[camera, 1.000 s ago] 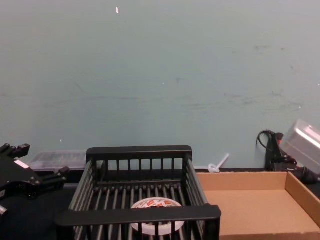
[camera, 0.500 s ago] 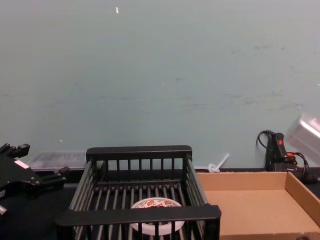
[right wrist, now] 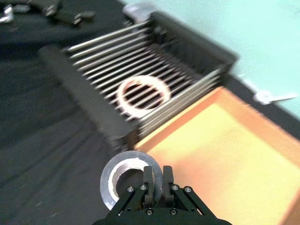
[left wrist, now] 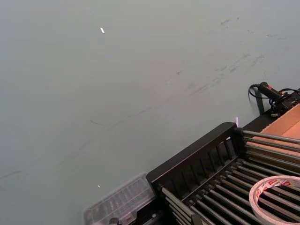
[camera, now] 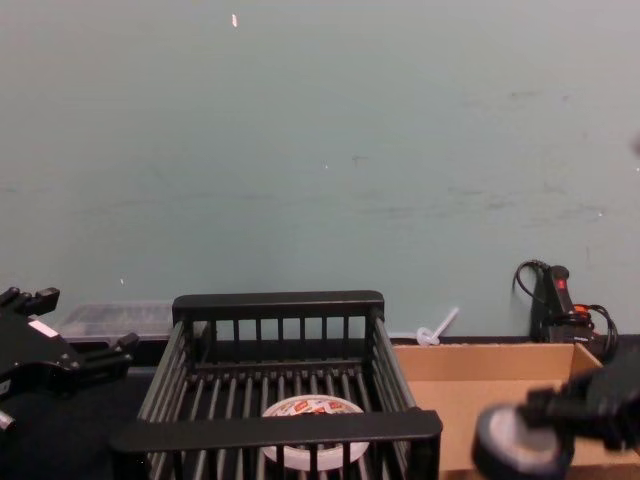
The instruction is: Pick up the white tape and place it into the black box , Pick up the silver tape and place it into the brown box.
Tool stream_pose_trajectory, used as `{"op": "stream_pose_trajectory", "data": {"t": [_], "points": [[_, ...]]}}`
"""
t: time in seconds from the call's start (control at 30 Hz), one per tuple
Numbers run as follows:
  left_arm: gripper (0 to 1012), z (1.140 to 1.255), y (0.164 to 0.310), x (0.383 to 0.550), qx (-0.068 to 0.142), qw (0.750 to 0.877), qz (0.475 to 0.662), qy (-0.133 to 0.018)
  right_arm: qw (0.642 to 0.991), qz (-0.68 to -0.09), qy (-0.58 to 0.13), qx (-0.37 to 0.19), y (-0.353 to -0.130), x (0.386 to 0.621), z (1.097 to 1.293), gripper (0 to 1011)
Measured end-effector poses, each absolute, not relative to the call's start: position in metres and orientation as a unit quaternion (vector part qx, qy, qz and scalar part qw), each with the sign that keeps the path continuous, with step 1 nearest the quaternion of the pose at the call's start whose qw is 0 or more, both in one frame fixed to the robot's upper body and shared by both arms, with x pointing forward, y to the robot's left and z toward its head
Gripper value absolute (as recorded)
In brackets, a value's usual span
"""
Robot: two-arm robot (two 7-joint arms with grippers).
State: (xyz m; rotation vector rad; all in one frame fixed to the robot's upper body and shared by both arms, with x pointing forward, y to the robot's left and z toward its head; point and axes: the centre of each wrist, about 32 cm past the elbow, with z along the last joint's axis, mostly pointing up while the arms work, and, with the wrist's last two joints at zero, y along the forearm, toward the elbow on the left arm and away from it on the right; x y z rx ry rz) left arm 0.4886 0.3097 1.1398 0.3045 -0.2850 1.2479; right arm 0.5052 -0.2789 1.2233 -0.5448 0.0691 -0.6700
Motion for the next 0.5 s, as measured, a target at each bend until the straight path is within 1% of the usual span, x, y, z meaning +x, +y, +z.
{"op": "stream_pose_trajectory", "data": {"t": [0.23, 0.5], "points": [[1001, 1.14, 0.31, 0.489, 0.142, 0.791, 0.58, -0.132, 0.893, -0.378, 0.021, -0.243, -0.288, 0.521, 1.235, 134], [1002, 1.14, 0.31, 0.489, 0.141, 0.791, 0.58, -0.132, 0.876, -0.413, 0.017, -0.248, -0.29, 0.536, 1.234, 134]]}}
